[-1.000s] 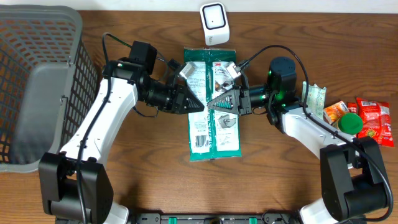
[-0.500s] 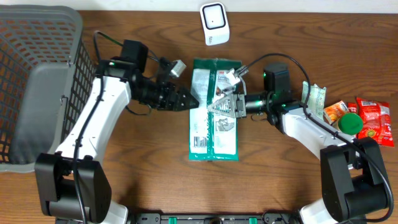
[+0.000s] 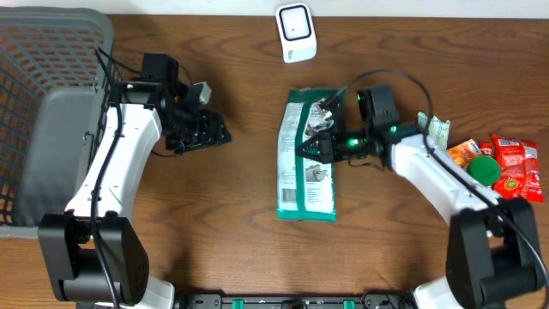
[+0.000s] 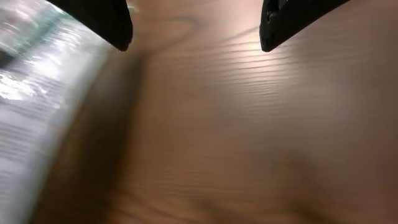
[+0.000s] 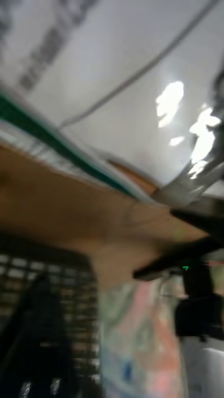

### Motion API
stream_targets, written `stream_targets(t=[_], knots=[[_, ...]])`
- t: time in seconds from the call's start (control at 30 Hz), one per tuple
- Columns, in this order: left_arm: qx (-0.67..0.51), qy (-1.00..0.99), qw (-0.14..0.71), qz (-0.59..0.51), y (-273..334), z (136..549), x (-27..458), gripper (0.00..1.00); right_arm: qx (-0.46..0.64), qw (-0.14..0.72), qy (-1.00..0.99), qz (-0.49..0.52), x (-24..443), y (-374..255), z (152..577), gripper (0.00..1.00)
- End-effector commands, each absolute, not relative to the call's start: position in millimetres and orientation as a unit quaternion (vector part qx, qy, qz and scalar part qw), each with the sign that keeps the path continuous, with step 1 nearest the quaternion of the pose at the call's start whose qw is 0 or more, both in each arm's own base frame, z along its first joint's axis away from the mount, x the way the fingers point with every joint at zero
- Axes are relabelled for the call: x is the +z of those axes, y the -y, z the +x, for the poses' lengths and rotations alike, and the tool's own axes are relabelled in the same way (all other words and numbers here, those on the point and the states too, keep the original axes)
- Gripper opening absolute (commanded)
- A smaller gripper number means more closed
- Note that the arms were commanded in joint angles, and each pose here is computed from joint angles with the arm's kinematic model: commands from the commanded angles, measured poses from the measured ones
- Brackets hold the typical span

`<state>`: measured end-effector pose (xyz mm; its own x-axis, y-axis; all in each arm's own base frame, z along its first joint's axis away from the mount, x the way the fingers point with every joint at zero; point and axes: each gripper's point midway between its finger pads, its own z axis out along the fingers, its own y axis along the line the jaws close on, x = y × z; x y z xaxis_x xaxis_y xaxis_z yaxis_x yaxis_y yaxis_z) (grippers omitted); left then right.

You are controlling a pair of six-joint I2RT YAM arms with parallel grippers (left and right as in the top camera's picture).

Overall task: Scan the item barcode
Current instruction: 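Release the left gripper and hold the 3M pack with the right, then raise the green 3M pack to the white scanner with the right gripper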

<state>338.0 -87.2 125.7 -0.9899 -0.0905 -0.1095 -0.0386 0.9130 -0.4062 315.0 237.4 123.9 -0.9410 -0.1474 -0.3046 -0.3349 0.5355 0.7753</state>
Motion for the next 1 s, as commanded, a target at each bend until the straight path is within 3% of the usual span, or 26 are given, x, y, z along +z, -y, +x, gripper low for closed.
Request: stream_targets(t=[0.0, 0.23, 0.47, 0.53, 0.57, 0.67, 0.97], knots=[[-0.088, -0.986, 0.071, -0.120, 45.0, 341.6, 114.6, 0.66, 0.323, 0.193, -0.899, -0.222, 162.8, -222.7, 333.0, 0.01], [-0.014, -0.980, 0.121, -0.160, 16.2, 355.9, 127.3, 0.66, 0.101, 0.198, -0.945, -0.239, 226.1, -178.8, 328.1, 0.01], [0.075, -0.953, 0.198, -0.216, -21.7, 366.5, 156.4, 0.66, 0.039, 0.300, -0.907, -0.291, 311.4, -187.4, 334.0, 0.01], [0.076, -0.953, 0.198, -0.216, -21.9, 366.6, 156.2, 0.67, 0.030, 0.315, -0.897, -0.309, 319.5, -191.6, 335.7, 0.01], [0.076, -0.953, 0.198, -0.216, -21.9, 366.6, 156.1, 0.75, 0.020, 0.322, -0.895, -0.307, 323.4, -191.1, 338.8, 0.01], [0.076, -0.953, 0.197, -0.216, -21.9, 366.4, 156.0, 0.80, 0.001, 0.343, -0.891, -0.298, 340.9, -189.9, 348.8, 0.01], [0.075, -0.953, 0.197, -0.215, -21.6, 366.5, 156.0, 0.82, -0.044, 0.374, -0.860, -0.344, 378.2, -199.5, 382.8, 0.01]])
